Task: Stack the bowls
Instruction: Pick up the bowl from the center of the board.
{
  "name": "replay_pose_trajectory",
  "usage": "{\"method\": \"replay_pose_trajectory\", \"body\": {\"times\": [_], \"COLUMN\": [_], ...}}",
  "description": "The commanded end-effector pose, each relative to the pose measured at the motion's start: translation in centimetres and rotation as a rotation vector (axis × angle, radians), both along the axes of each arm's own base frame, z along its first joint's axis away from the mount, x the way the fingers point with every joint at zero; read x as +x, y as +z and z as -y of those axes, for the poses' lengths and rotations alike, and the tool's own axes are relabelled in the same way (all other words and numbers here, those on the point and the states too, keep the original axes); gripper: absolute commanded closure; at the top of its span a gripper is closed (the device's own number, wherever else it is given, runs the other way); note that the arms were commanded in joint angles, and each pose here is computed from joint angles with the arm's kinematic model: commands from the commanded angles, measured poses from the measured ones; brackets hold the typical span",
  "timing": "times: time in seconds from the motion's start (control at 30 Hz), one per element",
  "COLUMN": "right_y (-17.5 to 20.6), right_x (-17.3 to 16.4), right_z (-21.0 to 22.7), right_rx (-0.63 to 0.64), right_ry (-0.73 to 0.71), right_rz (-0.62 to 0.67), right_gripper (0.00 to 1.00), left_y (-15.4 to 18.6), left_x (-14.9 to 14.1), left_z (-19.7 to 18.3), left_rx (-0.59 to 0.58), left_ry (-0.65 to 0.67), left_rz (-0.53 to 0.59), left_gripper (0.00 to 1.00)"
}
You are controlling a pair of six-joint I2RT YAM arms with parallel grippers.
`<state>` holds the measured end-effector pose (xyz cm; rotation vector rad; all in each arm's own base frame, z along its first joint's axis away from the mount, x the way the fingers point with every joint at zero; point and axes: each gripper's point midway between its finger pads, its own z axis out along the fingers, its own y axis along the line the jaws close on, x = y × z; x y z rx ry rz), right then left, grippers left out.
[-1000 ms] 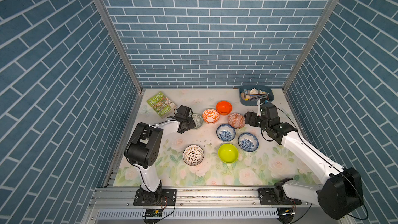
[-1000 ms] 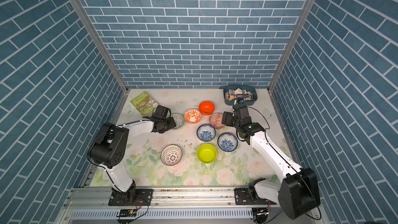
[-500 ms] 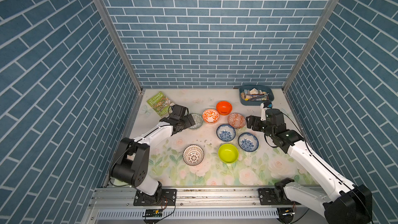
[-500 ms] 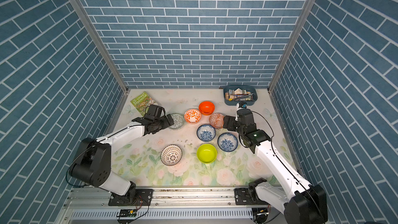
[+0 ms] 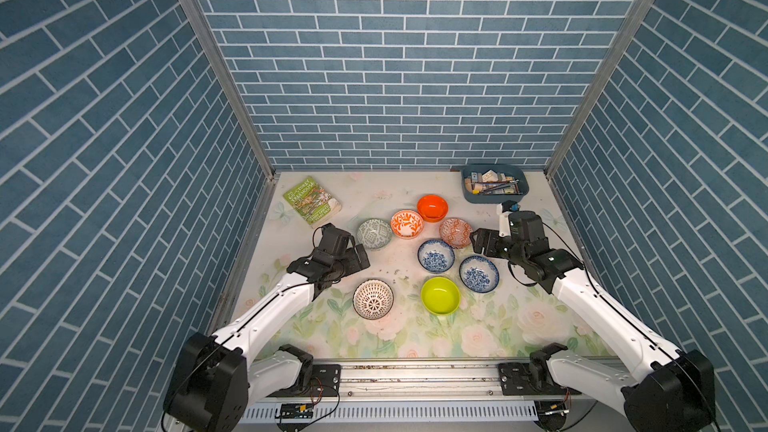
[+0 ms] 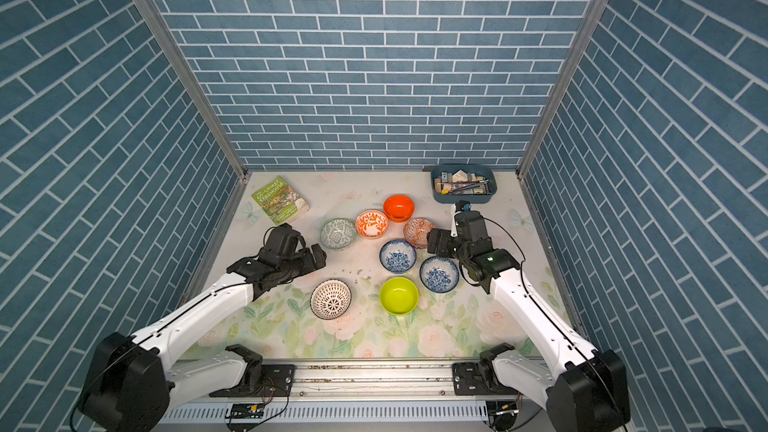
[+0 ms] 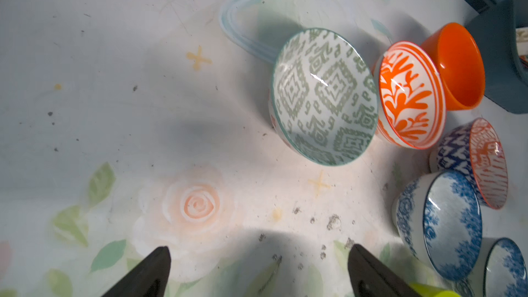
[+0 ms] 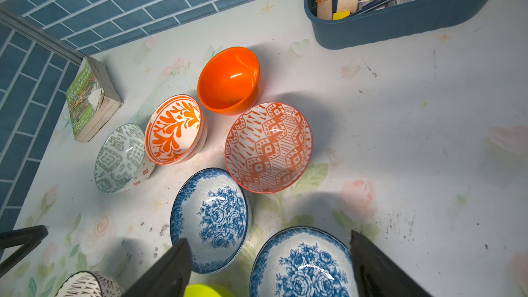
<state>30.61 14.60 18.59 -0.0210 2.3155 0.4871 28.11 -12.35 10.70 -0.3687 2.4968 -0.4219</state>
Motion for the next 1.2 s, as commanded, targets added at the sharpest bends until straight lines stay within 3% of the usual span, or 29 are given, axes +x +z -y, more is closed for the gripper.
{"method": "replay_pose_trajectory", "body": {"times": [0.0, 0.33, 0.57, 1.17], "right_y": [-0.5, -1.2, -1.5, -2.1], "right_x": [-0.3, 0.1, 0.4, 0.7], "right_z": [-0.5, -1.1, -1.8, -2.4], "right_rx": [0.014, 0.000, -0.006, -0.029], "right_ry": [0.014, 0.028, 0.034, 0.026], "right_rz": [-0.030, -0.052, -0.055, -0.052], "right_gripper": [0.11, 0.11, 0.11, 0.11], "left_y": [-1.9, -3.8, -5.2, -6.0], "left_x": [-2.7, -7.0, -9.1, -9.5], "left_z": [0.3, 0.8, 0.7, 1.4], "left_rx": [0.032, 0.010, -0.023, -0.011], "left_ry": [-0.029, -0.040, -0.061, -0.078], "left_rz": [-0.065, -0.110, -0.147, -0.158], "left_gripper": [0.00, 0.04, 0.15, 0.62]}}
